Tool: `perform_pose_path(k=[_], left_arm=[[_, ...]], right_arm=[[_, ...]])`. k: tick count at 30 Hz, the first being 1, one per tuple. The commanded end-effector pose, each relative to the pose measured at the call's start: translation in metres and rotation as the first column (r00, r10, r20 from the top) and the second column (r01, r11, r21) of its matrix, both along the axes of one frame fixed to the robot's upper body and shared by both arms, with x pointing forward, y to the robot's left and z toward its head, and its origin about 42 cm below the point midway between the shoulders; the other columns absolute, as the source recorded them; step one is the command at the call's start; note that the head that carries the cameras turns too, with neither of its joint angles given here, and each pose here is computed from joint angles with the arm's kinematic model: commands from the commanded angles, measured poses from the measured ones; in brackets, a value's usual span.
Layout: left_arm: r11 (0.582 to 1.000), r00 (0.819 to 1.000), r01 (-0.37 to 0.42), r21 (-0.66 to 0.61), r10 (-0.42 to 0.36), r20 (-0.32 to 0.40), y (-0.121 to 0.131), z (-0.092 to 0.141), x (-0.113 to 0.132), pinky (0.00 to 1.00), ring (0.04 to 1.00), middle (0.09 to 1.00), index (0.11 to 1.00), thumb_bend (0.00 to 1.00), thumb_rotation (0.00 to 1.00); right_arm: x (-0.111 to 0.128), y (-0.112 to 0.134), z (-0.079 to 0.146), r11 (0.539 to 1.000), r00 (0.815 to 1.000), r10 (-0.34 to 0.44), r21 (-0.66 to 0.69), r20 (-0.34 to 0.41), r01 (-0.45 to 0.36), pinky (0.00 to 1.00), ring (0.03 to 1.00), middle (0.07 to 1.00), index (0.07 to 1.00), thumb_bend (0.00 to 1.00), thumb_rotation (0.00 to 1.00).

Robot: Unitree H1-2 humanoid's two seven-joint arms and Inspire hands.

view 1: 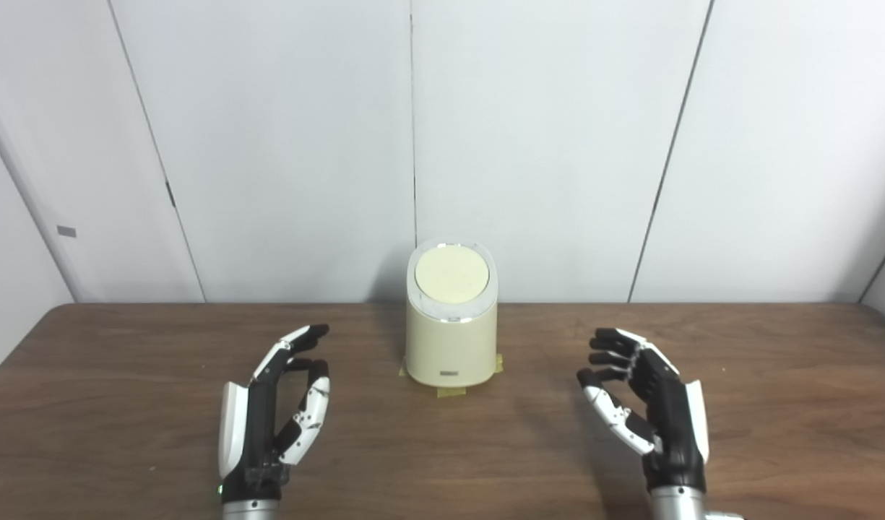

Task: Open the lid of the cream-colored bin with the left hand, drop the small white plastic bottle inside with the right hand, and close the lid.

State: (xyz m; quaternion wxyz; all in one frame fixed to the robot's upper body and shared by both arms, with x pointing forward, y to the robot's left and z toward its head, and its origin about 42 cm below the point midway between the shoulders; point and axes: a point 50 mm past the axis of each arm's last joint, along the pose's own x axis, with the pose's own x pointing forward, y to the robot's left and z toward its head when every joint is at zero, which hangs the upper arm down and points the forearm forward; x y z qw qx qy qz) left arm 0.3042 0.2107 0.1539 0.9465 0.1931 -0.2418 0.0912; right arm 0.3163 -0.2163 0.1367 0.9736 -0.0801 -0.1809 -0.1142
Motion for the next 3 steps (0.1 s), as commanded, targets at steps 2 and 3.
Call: perform_pose_path(k=[2, 3], left_arm=[[0.998, 1.000, 0.002, -0.055, -0.004, -0.024, -0.0043, -0.0165, -0.0087, 0.69, 0.783, 0.796, 0.780, 0.25, 0.52], [0.998, 1.000, 0.004, -0.061, -0.006, -0.027, -0.0044, -0.0176, -0.0096, 0.69, 0.784, 0.798, 0.782, 0.24, 0.51]], right_arm=[[-0.0047, -0.0083, 0.0071, 1.000, 1.000, -0.013, -0.026, 0.025, 0.014, 0.52, 0.613, 0.656, 0.659, 0.25, 0.24], [-0.0056, -0.0088, 0.0075, 0.999, 1.000, -0.014, -0.028, 0.025, 0.014, 0.51, 0.612, 0.655, 0.659, 0.25, 0.23]])
